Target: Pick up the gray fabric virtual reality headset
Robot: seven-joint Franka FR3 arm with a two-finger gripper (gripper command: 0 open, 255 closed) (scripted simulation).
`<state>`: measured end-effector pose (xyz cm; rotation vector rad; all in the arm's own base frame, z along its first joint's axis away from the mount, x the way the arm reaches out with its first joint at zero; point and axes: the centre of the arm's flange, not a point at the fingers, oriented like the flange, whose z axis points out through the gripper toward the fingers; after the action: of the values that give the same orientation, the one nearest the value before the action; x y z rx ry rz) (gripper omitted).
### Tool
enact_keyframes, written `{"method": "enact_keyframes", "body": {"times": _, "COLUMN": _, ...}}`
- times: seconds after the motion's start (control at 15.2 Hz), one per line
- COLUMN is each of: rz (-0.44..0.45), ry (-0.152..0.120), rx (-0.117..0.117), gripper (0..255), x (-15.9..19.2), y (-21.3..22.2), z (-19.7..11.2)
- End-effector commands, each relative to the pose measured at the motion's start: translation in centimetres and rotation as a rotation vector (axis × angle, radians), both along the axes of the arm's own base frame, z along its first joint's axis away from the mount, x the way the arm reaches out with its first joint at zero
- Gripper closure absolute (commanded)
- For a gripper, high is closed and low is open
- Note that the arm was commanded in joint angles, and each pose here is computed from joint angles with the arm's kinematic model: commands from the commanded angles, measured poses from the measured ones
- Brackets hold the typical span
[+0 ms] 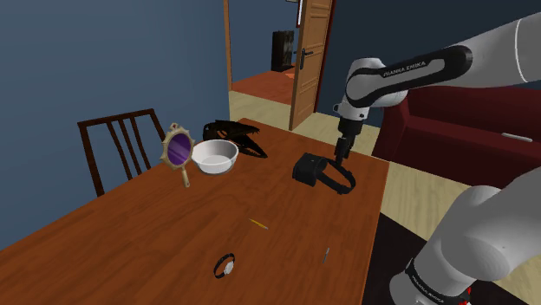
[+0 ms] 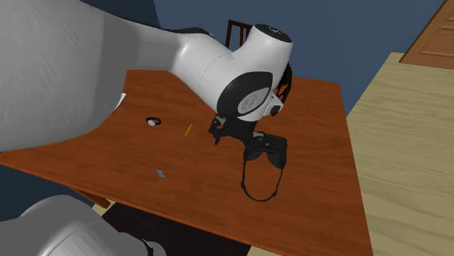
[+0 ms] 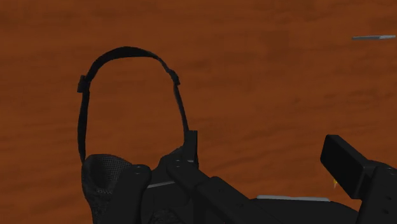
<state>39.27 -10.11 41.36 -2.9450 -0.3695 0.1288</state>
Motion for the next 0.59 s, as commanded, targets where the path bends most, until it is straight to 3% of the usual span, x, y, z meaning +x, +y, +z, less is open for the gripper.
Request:
{"method": "enact_keyframes", "body": {"times": 0.0, "rz": 0.030, "ry": -0.009, "rx": 0.013, "gripper": 0, "x": 1.5, "y": -0.9, "z": -2.0}}
{"method": "enact_keyframes", "body": {"times": 0.4, "rz": 0.112, "ry": -0.029, "rx": 0.055, "gripper": 0, "x": 6.0, "y": -3.6, "z": -8.2}}
{"method": "enact_keyframes", "body": {"times": 0.53, "rz": 0.114, "ry": -0.030, "rx": 0.056, "gripper": 0, "x": 6.1, "y": -3.7, "z": -8.9}}
